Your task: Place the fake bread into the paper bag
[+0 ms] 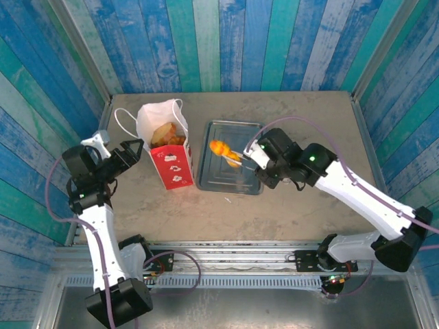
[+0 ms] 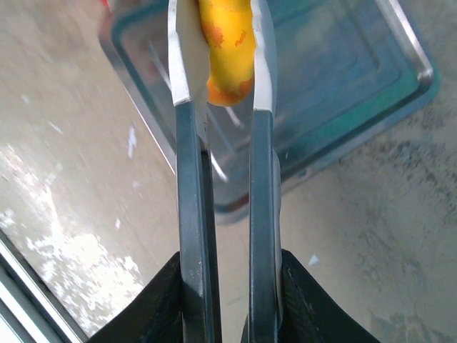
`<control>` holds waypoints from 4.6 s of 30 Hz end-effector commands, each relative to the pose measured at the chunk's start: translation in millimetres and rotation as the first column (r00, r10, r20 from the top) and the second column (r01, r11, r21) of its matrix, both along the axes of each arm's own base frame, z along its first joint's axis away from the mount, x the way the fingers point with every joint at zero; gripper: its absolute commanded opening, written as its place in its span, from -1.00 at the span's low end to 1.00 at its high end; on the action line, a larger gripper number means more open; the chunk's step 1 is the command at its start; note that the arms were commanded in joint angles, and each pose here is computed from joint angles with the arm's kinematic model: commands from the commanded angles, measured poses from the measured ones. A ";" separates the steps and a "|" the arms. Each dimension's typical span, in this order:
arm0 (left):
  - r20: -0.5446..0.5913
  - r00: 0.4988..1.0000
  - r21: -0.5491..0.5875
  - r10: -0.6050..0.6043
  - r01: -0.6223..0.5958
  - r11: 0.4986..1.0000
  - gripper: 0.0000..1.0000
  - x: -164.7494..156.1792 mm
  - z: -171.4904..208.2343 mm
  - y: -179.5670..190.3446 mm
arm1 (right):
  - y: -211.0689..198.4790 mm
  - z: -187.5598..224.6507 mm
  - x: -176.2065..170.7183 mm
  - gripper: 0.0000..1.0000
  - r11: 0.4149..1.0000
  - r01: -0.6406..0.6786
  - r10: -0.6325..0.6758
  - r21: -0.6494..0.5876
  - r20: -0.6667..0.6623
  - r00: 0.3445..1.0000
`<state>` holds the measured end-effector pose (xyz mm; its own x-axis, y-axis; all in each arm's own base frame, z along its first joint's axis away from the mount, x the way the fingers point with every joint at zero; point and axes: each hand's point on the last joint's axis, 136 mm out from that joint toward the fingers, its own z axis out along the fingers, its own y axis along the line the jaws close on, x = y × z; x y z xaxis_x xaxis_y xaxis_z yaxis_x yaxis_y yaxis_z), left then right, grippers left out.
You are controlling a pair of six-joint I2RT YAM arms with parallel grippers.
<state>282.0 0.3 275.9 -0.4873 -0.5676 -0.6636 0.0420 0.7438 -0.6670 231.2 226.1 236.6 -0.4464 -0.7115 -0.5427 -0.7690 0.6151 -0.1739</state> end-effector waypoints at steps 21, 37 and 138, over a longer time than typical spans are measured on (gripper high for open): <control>-0.006 0.998 -0.032 -0.061 0.061 0.998 0.22 10.1 -5.4 -24.4 | 120.3 185.0 -30.1 -0.37 0.814 -0.239 0.076 0.530 0.310 0.948; -0.009 0.996 -0.048 -0.089 0.088 0.995 -0.23 10.4 -12.4 -33.9 | 187.0 149.4 21.8 -0.37 0.905 -0.071 -0.067 0.418 0.305 0.950; 0.214 0.964 0.199 0.161 -0.204 0.958 0.88 -12.1 81.0 8.5 | 25.2 -40.7 99.7 -0.01 0.836 0.488 -0.516 0.251 0.057 0.855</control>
